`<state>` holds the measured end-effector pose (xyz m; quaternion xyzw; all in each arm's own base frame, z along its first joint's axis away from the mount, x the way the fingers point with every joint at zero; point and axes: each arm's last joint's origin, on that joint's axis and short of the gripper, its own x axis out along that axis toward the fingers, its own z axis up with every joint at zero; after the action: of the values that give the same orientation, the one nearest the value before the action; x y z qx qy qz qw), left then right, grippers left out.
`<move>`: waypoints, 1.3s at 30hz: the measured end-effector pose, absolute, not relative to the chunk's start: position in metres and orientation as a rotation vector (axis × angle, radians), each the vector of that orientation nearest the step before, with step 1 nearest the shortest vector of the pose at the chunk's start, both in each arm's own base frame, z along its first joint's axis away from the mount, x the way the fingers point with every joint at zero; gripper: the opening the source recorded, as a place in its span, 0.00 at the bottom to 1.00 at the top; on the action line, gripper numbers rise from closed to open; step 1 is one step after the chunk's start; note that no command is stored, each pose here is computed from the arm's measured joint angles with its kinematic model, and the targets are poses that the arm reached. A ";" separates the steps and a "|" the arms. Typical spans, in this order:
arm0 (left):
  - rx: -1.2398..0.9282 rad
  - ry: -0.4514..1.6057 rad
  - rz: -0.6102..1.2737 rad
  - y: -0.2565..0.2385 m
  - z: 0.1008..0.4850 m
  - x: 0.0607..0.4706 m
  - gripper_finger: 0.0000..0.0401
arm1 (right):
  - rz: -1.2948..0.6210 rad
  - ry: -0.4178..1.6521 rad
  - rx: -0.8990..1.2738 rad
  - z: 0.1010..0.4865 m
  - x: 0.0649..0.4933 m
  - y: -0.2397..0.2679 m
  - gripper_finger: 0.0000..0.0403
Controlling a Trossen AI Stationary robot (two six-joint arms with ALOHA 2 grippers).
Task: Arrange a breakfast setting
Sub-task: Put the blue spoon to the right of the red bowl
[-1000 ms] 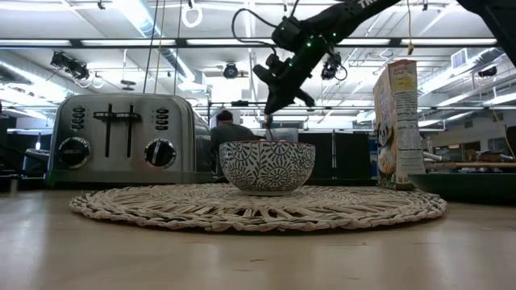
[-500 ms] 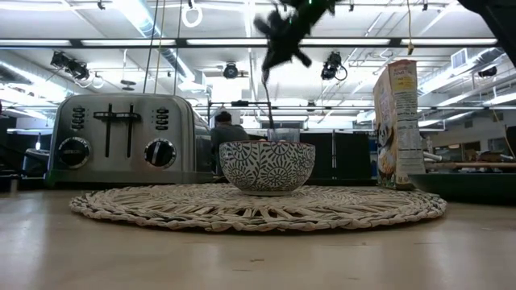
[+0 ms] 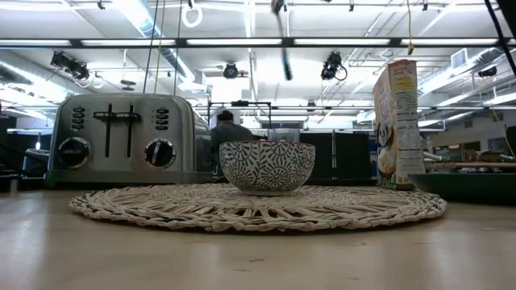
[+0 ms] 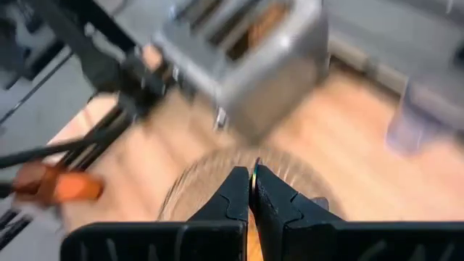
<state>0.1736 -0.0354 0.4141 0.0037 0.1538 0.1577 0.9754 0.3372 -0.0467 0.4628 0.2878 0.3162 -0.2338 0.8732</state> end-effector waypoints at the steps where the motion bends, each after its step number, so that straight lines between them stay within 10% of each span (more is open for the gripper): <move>1: 0.023 0.320 0.328 -0.036 0.413 0.173 0.54 | -0.491 0.685 0.640 0.462 0.334 -0.037 0.03; 19: 0.332 0.392 0.548 -0.029 0.411 0.168 0.54 | -0.593 0.945 1.230 0.434 0.327 0.050 0.03; 39: 0.392 0.532 0.472 -0.026 0.398 0.163 0.54 | -1.421 1.056 1.857 0.262 0.348 0.007 0.03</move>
<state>0.1634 -0.0264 0.3982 0.1908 0.2590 0.2297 0.9186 0.3484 0.0067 0.2622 0.6940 0.3947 -0.5309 0.2840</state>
